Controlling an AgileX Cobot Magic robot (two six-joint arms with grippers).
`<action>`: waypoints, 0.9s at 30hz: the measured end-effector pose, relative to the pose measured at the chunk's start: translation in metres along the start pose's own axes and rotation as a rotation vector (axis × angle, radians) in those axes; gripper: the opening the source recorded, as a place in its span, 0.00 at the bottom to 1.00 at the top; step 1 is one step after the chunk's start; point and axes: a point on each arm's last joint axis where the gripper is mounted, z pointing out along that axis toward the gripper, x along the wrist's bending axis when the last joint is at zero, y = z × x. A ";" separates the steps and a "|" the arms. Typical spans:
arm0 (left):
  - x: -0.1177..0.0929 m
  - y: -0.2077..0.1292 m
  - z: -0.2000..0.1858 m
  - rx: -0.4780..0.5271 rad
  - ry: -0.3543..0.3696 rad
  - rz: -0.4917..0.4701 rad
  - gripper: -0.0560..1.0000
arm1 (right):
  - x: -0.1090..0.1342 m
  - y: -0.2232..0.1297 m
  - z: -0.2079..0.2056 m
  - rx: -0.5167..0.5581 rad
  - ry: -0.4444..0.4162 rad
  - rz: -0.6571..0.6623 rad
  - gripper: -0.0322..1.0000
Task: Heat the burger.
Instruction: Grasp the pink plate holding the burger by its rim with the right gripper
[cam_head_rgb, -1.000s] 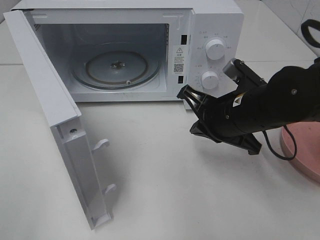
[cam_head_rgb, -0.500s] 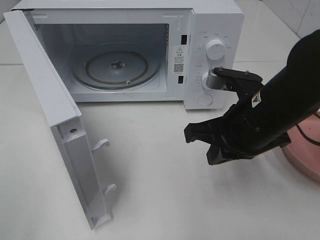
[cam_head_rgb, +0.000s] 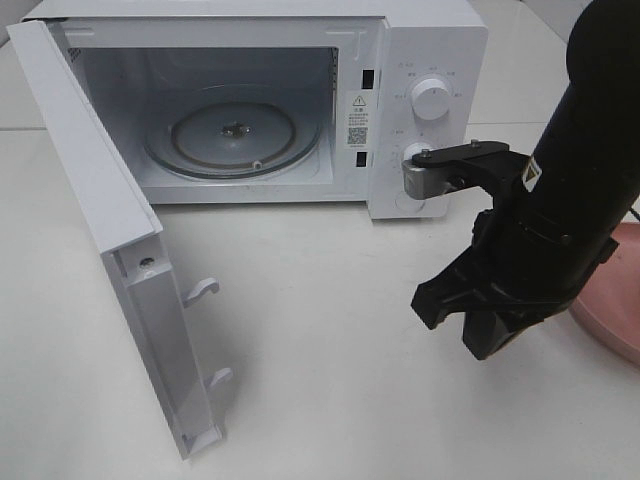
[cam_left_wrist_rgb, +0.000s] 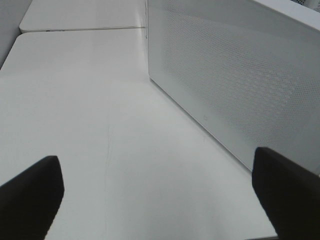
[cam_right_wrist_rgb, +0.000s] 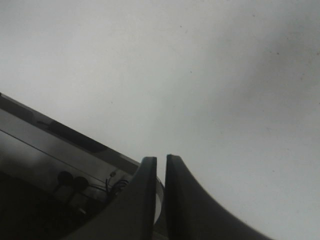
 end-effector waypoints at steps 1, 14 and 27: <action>0.000 0.000 0.000 0.000 0.000 0.000 0.96 | 0.000 0.000 0.000 0.000 0.000 0.000 0.10; 0.000 0.000 0.000 0.000 0.000 0.000 0.96 | -0.016 0.011 -0.027 0.014 -0.015 0.042 0.17; 0.000 0.000 0.000 0.000 0.000 0.000 0.96 | -0.074 0.009 -0.033 0.008 -0.143 0.164 0.38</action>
